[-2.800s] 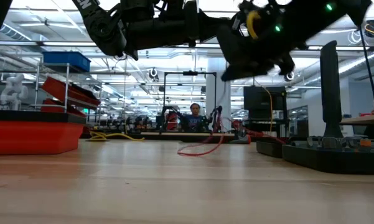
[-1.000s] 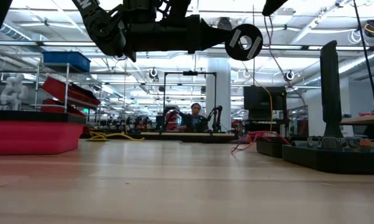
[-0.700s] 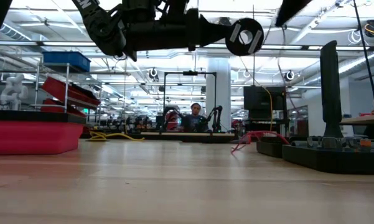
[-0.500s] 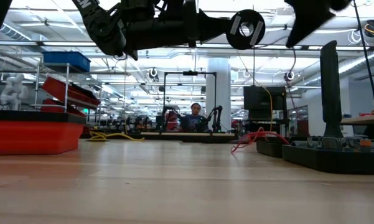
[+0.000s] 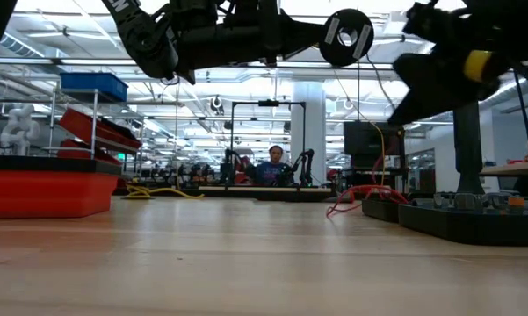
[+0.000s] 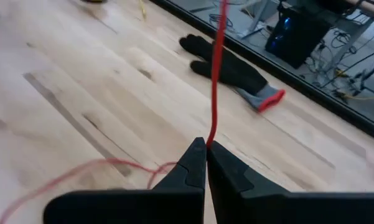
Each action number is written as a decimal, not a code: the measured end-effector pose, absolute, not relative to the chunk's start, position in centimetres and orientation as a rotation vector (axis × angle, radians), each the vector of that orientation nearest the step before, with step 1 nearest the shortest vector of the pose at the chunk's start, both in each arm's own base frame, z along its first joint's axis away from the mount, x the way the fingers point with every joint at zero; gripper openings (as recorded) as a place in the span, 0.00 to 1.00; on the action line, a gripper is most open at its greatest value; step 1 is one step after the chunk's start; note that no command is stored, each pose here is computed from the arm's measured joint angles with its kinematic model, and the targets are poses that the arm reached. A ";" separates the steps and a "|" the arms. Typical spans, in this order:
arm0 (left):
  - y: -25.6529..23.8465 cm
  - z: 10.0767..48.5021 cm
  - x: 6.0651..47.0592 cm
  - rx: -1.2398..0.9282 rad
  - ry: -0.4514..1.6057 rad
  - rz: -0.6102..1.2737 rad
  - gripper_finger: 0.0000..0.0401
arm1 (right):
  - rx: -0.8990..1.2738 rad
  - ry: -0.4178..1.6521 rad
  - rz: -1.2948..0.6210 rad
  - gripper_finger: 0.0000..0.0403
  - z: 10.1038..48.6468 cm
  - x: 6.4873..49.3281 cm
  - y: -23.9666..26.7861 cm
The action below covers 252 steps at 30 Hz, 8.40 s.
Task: Coil cords
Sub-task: Coil the red wire onto the spool
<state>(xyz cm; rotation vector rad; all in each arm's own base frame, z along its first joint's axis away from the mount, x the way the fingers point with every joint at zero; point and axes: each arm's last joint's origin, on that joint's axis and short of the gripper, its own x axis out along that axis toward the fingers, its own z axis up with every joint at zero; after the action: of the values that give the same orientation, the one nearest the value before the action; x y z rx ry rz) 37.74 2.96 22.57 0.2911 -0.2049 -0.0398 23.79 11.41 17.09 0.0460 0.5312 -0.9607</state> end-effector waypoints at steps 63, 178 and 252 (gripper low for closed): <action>2.7 22.0 38.0 0.359 -0.155 0.019 0.00 | -0.231 0.787 -0.970 0.00 26.7 25.9 10.4; 3.6 21.3 38.1 0.408 -0.114 0.074 0.00 | -0.084 0.488 -0.917 0.00 26.2 31.5 10.3; 3.5 23.8 37.0 0.034 -0.383 -0.375 0.00 | -0.130 0.489 -0.769 0.11 18.8 21.2 16.9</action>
<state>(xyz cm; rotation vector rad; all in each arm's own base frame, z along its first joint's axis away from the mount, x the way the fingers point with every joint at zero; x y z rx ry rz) 37.04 3.50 23.79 0.0339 -0.3826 -0.3748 21.24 16.85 18.79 -0.1295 0.4888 -0.7685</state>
